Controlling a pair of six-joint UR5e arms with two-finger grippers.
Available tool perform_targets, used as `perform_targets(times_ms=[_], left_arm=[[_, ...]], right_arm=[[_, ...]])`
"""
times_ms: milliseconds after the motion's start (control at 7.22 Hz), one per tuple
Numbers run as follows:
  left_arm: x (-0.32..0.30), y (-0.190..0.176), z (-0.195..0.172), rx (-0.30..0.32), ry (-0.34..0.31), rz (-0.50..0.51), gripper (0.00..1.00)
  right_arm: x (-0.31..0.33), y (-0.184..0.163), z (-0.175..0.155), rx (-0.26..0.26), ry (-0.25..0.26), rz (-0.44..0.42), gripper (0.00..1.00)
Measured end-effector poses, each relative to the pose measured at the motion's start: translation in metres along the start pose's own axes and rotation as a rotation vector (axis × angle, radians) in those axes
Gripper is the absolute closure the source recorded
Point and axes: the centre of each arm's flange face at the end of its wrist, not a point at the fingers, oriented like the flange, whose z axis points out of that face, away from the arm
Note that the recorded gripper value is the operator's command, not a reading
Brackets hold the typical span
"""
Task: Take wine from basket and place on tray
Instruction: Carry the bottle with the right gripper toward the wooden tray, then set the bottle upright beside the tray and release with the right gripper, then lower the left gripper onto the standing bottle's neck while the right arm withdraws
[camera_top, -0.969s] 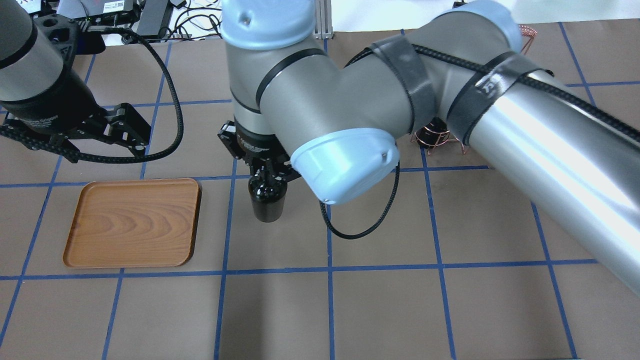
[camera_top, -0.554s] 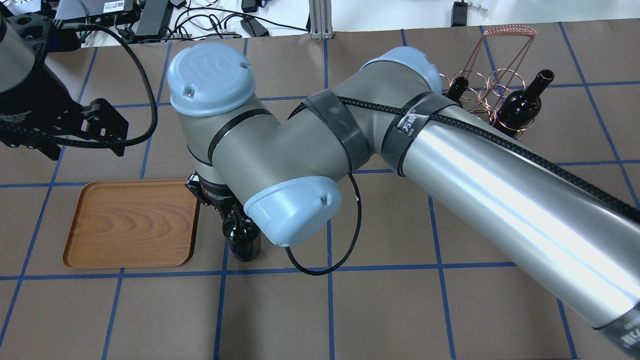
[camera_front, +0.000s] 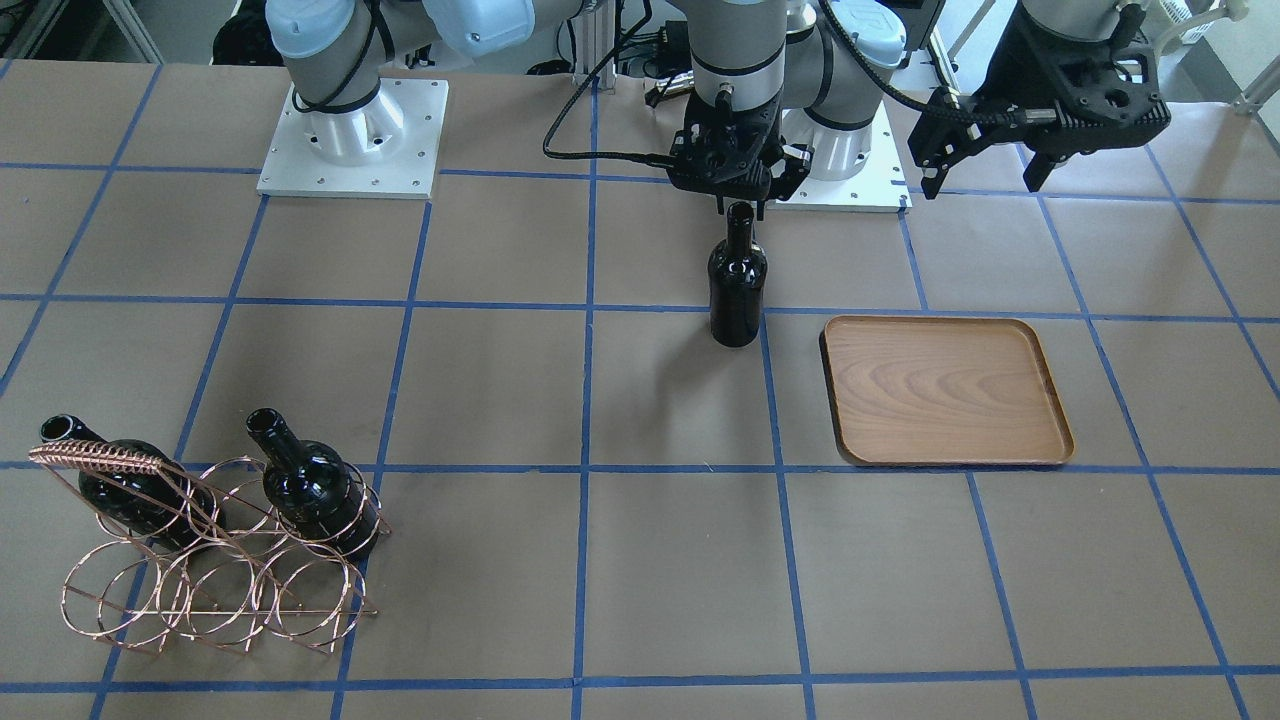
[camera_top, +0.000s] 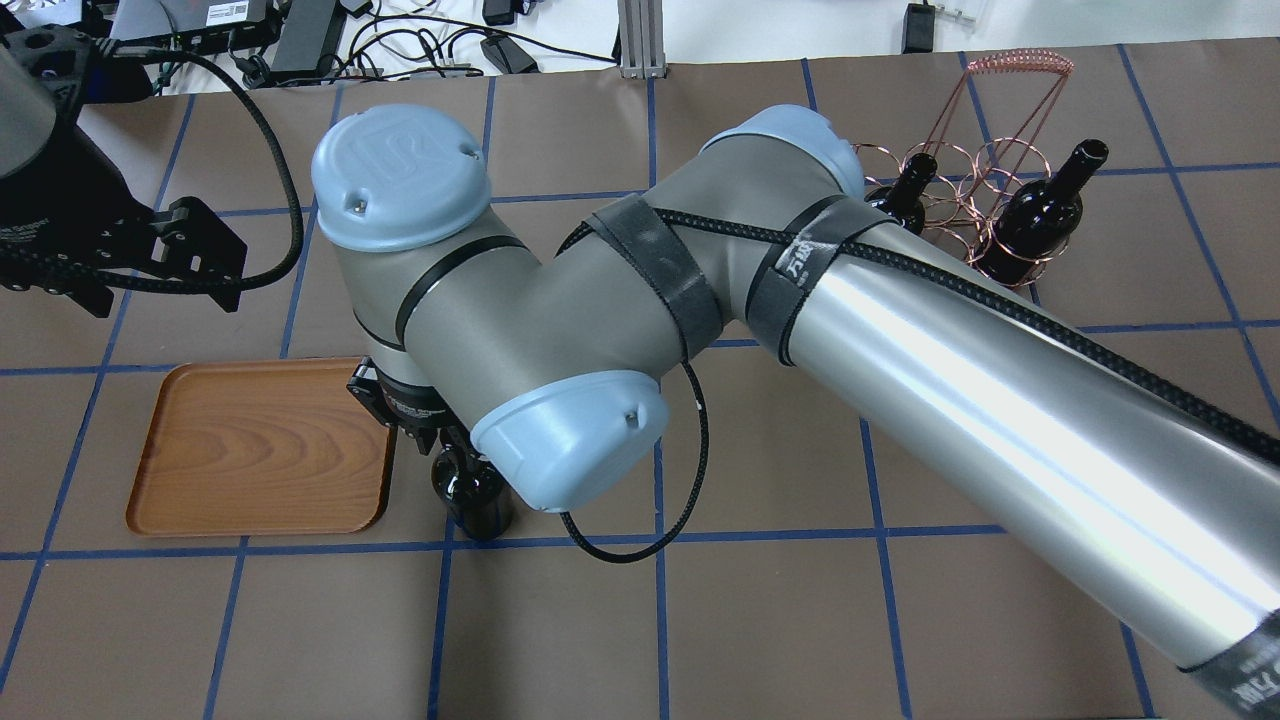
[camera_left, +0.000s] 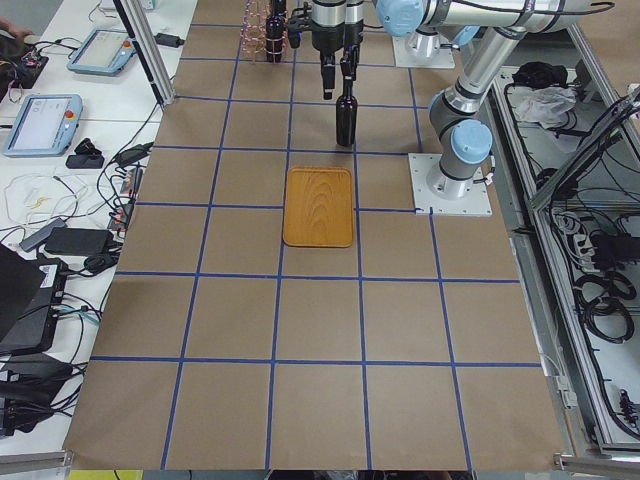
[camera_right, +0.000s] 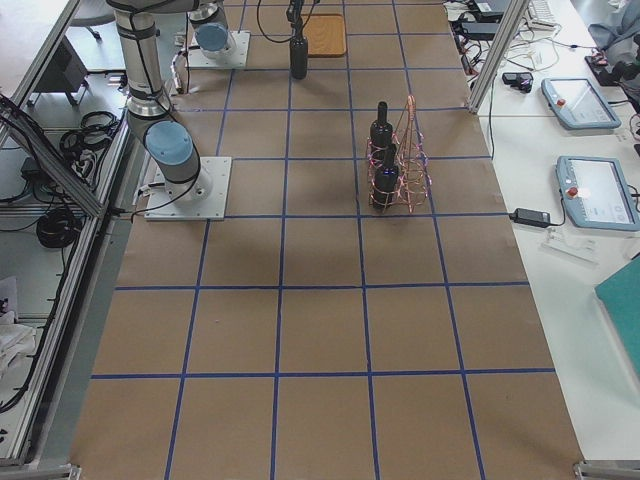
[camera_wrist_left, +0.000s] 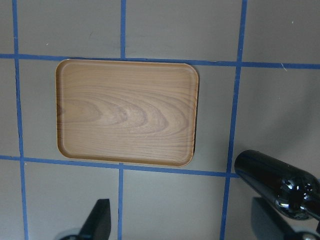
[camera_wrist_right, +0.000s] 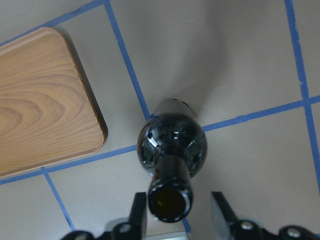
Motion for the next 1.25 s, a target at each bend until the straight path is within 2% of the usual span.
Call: perform_targets(times_ms=[138, 415, 554, 831, 1108, 1246], left_arm=[[0.000, -0.001, 0.000, 0.001, 0.011, -0.001, 0.00], [0.003, 0.000, 0.001, -0.001, 0.036, 0.001, 0.00], [0.006, 0.002, 0.003, -0.009, 0.041, 0.008, 0.00], [0.022, 0.006, 0.004, -0.014, 0.058, 0.032, 0.00], [0.077, 0.021, 0.006, -0.021, 0.084, 0.107, 0.00], [0.101, 0.033, 0.015, -0.041, 0.085, 0.151, 0.00]], right_arm=[[0.001, 0.001, -0.007, 0.013, -0.006, -0.008, 0.00], [0.018, -0.004, -0.057, 0.073, -0.057, -0.021, 0.00], [0.039, -0.016, -0.084, 0.100, -0.044, -0.037, 0.00], [0.099, -0.063, -0.131, 0.120, 0.021, -0.089, 0.00], [0.169, -0.124, -0.175, 0.179, 0.073, -0.178, 0.00], [0.207, -0.149, -0.190, 0.180, 0.111, -0.210, 0.00]])
